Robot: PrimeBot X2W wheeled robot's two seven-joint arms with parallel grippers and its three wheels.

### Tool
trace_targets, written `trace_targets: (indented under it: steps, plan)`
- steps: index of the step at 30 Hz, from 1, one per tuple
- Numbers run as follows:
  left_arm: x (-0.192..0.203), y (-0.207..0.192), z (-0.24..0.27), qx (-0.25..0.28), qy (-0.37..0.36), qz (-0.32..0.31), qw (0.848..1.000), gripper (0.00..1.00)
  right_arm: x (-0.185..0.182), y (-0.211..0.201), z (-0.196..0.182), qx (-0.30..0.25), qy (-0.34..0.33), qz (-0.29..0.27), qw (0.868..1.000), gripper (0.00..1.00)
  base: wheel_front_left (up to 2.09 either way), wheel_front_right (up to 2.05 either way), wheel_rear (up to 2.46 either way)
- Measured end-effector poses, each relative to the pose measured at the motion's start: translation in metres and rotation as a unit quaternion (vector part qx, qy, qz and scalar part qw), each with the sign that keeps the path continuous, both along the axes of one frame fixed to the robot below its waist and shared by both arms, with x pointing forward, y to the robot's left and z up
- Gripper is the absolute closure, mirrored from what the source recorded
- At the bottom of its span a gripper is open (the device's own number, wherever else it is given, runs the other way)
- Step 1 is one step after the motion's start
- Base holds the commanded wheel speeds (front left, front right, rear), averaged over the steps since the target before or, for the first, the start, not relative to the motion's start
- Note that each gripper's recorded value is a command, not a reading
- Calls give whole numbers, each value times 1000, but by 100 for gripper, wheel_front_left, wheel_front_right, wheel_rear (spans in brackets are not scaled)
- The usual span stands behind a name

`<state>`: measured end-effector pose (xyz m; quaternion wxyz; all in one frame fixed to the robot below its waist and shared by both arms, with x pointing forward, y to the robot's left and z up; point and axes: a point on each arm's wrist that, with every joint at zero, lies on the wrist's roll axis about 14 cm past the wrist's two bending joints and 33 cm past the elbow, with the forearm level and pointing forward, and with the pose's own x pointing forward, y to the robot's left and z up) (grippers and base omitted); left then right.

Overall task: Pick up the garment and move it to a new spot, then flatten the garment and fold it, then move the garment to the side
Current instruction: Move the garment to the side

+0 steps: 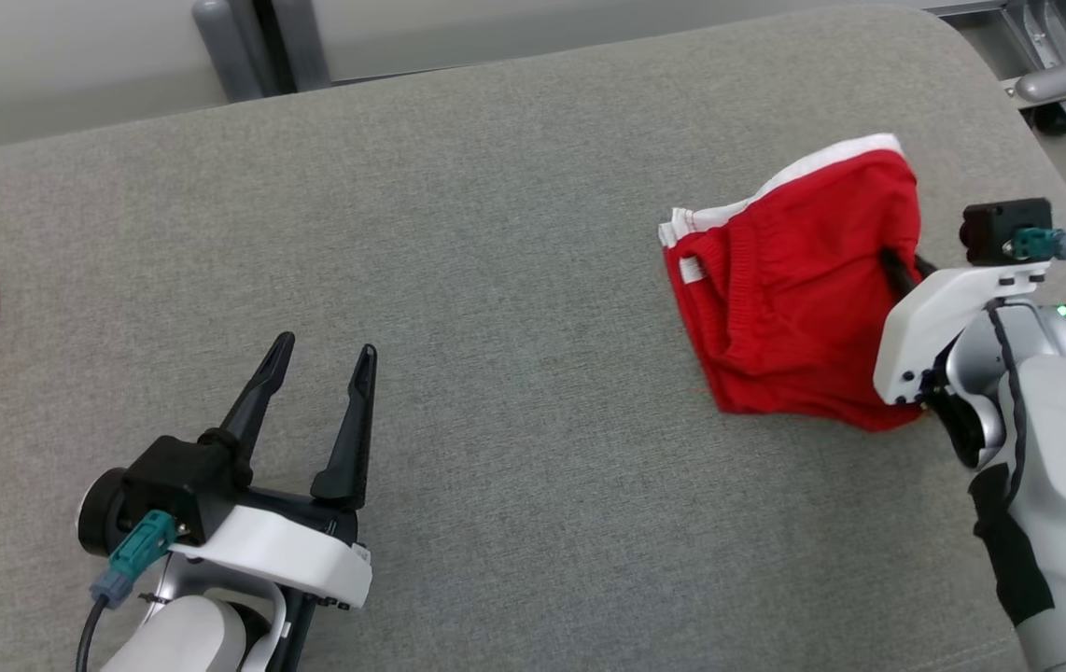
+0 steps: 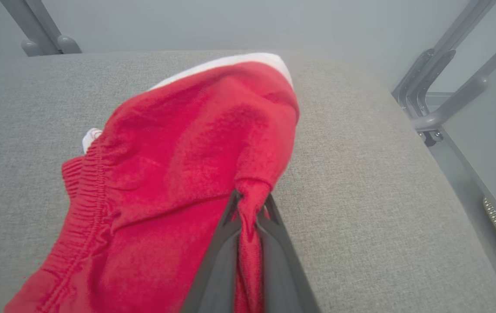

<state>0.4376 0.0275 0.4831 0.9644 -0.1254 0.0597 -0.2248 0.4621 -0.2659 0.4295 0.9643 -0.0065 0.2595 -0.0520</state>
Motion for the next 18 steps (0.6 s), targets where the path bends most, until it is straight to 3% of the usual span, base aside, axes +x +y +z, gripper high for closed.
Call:
trace_targets:
  steps: [18]
  plan:
    - [8,35,-4,14,-1,47,999,0,38,-72,7,-121,7,-38,992,100,0,0,0]
